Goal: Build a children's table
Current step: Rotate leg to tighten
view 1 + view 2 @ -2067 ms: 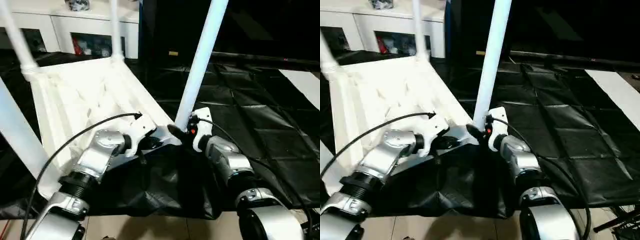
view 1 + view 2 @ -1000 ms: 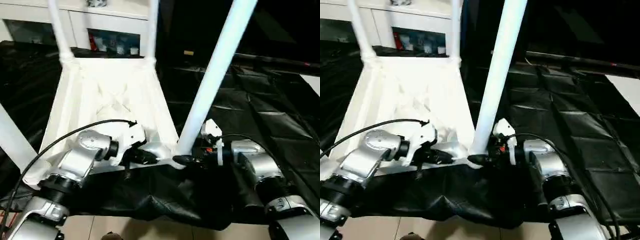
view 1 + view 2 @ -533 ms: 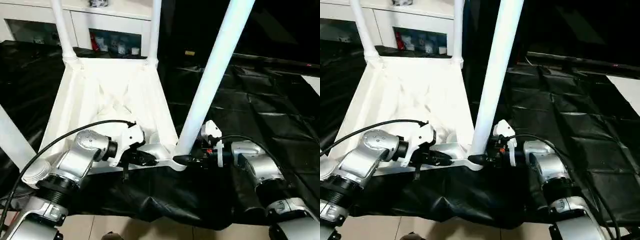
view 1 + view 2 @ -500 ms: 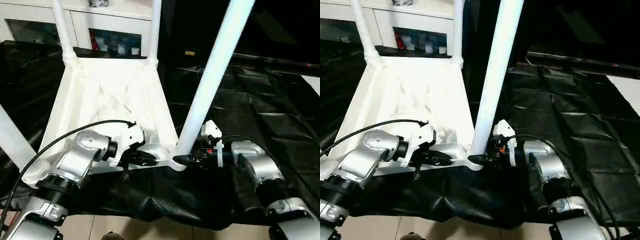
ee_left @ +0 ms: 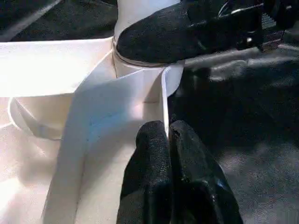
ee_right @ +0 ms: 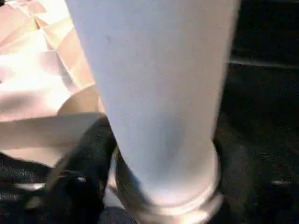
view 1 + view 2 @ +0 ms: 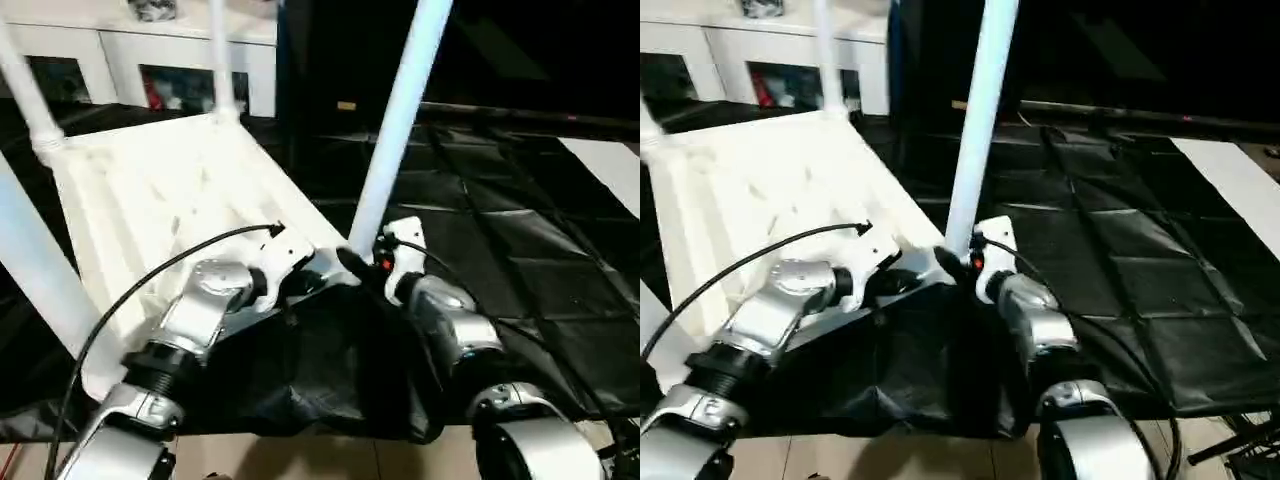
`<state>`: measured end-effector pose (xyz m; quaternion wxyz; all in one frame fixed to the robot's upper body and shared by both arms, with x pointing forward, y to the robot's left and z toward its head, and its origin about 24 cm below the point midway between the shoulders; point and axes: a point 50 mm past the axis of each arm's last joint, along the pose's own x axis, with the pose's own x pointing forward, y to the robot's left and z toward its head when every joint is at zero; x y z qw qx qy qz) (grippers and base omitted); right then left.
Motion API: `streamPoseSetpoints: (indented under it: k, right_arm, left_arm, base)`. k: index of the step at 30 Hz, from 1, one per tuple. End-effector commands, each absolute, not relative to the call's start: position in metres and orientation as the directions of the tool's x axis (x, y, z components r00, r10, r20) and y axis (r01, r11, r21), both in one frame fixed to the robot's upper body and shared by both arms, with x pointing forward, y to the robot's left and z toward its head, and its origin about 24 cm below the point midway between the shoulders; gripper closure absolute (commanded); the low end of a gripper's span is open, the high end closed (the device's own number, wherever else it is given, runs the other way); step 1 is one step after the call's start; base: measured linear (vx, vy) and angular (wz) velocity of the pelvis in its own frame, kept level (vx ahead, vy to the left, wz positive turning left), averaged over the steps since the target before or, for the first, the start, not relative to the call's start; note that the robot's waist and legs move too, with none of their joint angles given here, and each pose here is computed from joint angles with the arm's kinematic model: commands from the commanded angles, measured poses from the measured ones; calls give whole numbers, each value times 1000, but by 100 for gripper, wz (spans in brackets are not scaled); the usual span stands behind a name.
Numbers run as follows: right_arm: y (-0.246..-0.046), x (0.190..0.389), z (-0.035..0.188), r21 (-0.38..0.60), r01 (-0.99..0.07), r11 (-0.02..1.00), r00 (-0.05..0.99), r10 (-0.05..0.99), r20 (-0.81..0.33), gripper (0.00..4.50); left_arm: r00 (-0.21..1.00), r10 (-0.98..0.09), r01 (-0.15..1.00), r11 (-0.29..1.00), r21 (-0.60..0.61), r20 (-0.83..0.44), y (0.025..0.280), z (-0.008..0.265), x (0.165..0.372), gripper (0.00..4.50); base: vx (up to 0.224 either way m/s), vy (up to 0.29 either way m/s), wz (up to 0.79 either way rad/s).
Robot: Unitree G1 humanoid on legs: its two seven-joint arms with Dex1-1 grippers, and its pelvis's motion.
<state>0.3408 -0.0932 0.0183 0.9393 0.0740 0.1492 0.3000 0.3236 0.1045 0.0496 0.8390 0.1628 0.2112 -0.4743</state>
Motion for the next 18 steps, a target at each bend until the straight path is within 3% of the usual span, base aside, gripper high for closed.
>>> streamPoseSetpoints:
  k: [1, 5, 12, 18]
  right_arm:
    - [-70, 330, 5, 285, -602, 746, 687, 666, -292, 106]
    - [-79, 331, 10, 250, -663, 706, 649, 708, -278, 71]
    - [-107, 318, 13, 209, -862, 461, 394, 871, -294, 71]
    - [-130, 306, 19, 244, -927, 283, 206, 932, -300, 71]
  left_arm:
    - [378, -839, 924, 371, 96, -392, 67, 71, 320, 450]
    - [350, -850, 936, 335, 108, -394, 76, 72, 320, 450]
    - [226, -888, 974, 211, 80, -400, 94, 75, 312, 450]
    - [161, -889, 987, 150, 60, -429, 110, 75, 310, 450]
  base:
    - [0, 0, 0]
    - [0, 0, 0]
    - [0, 0, 0]
    - [0, 0, 0]
